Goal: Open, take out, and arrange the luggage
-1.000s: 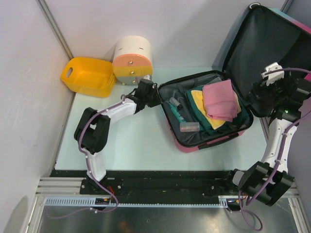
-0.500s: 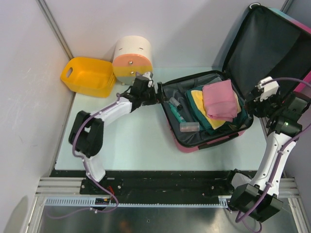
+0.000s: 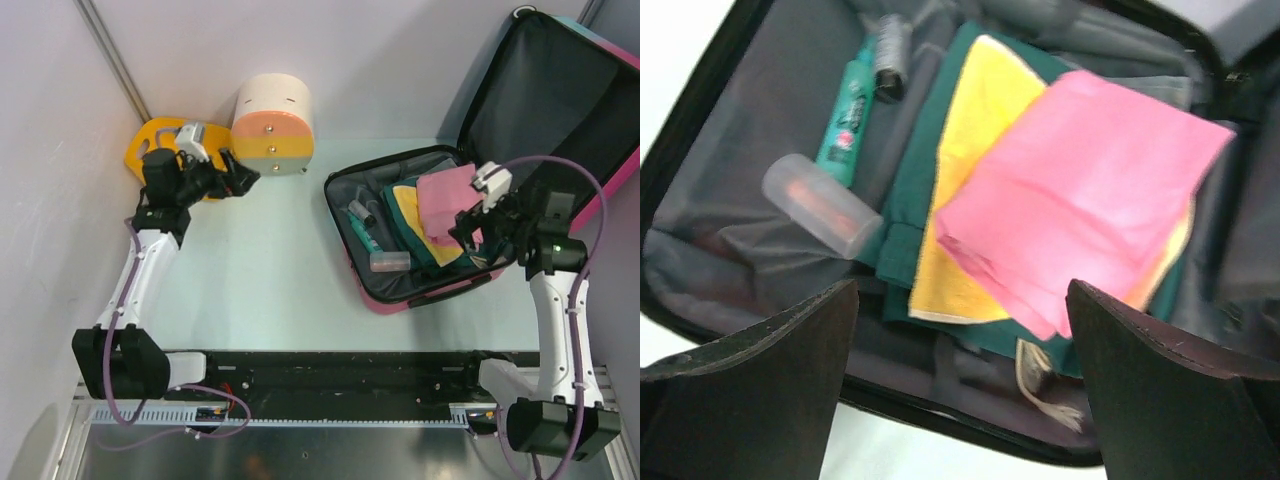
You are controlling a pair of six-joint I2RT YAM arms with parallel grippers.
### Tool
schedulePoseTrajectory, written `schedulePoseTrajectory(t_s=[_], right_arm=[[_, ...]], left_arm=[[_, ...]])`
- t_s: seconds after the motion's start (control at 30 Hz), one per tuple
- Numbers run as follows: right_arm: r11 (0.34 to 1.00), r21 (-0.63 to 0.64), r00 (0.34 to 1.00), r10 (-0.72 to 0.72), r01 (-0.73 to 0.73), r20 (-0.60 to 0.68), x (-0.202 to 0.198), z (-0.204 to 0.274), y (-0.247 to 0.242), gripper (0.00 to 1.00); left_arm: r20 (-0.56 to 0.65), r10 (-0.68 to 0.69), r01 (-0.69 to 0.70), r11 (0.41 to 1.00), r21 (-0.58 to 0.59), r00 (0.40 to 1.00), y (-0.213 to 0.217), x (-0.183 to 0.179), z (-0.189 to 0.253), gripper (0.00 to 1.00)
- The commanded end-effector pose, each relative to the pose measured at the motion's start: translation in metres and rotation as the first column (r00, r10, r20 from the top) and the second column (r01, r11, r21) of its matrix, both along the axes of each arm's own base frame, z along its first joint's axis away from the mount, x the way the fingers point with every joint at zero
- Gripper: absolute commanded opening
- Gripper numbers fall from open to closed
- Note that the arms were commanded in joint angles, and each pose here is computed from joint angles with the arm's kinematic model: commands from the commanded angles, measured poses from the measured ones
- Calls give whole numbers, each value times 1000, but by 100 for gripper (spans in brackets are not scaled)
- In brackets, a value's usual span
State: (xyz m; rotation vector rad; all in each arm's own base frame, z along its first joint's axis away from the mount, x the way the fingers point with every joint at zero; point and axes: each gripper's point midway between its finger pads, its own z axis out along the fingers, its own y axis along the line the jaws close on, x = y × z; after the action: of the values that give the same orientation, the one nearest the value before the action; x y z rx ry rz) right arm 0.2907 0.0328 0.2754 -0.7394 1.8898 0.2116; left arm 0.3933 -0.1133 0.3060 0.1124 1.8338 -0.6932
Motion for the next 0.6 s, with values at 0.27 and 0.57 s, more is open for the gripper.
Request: schedulePoseTrajectory(t_s=[0.27,0.57], right_arm=[[994,-56,987,84,-92,-140,19,-50,76,89],[979,-70,962,171,-190,-214,26,-80,105,85]], left_arm=[[-108,-40,82,901,426,993,93,-31,-72,99],[-149,-214,253,907,337,965,67,-38,-92,97]])
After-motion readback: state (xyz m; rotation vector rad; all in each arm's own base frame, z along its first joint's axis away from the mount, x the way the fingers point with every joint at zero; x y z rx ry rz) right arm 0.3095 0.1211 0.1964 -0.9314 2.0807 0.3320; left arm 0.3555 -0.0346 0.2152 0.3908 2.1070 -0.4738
